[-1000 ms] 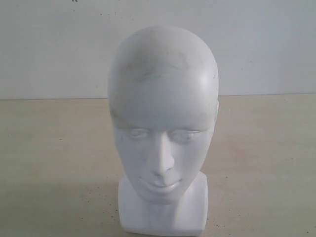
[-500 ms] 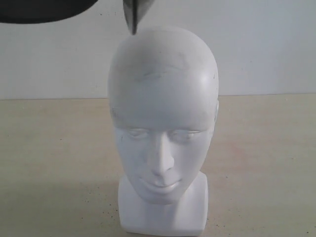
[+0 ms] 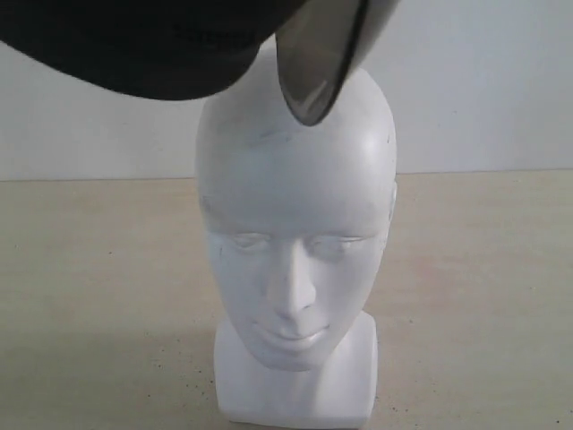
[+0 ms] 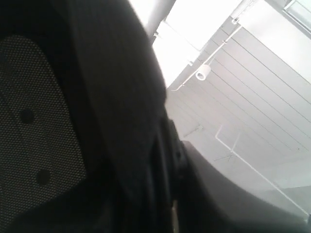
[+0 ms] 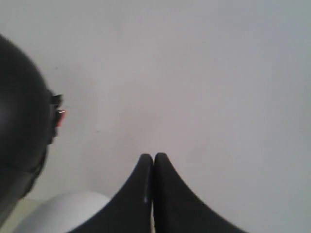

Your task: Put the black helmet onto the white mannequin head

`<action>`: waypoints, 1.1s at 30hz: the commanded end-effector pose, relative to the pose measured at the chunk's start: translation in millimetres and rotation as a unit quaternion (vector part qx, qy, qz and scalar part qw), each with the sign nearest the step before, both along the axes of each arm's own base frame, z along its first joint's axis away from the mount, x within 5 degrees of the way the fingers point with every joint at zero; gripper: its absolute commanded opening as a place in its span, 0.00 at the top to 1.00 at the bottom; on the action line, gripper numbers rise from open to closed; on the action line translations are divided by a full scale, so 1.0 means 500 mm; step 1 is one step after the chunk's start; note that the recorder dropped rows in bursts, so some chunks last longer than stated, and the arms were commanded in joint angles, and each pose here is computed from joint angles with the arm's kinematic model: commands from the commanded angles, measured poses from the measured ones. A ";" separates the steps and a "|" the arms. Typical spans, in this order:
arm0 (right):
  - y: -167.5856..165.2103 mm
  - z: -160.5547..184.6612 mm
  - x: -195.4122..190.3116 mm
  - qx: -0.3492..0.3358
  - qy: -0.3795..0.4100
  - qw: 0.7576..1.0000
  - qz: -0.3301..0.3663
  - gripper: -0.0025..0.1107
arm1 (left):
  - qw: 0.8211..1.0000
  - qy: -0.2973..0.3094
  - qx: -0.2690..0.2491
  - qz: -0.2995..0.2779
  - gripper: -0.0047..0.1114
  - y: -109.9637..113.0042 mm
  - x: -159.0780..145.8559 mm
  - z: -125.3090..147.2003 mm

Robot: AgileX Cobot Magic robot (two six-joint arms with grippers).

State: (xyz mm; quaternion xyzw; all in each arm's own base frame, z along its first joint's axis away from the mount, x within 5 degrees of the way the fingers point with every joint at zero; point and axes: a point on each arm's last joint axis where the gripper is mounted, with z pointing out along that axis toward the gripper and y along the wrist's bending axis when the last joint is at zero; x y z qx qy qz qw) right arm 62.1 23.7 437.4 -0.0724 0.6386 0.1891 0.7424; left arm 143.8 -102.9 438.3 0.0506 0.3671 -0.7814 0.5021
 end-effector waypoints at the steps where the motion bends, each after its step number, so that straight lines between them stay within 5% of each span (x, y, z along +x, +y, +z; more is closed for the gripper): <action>1: 0.040 0.060 0.022 -0.067 -0.004 0.995 0.078 0.98 | 0.998 -0.036 -0.030 -0.042 0.92 -0.018 -0.002 0.033; 8: 0.047 0.180 0.022 -0.092 -0.050 0.991 0.086 0.98 | 0.996 -0.048 -0.018 -0.066 0.92 -0.069 0.023 0.043; 19: 0.027 0.294 0.024 -0.166 0.010 0.985 0.042 0.98 | 0.998 0.016 -0.004 -0.057 0.92 -0.110 0.108 -0.012; 33: 0.063 0.289 0.080 -0.241 0.052 0.968 0.044 0.98 | 0.999 0.034 0.001 -0.027 0.92 -0.124 0.146 -0.043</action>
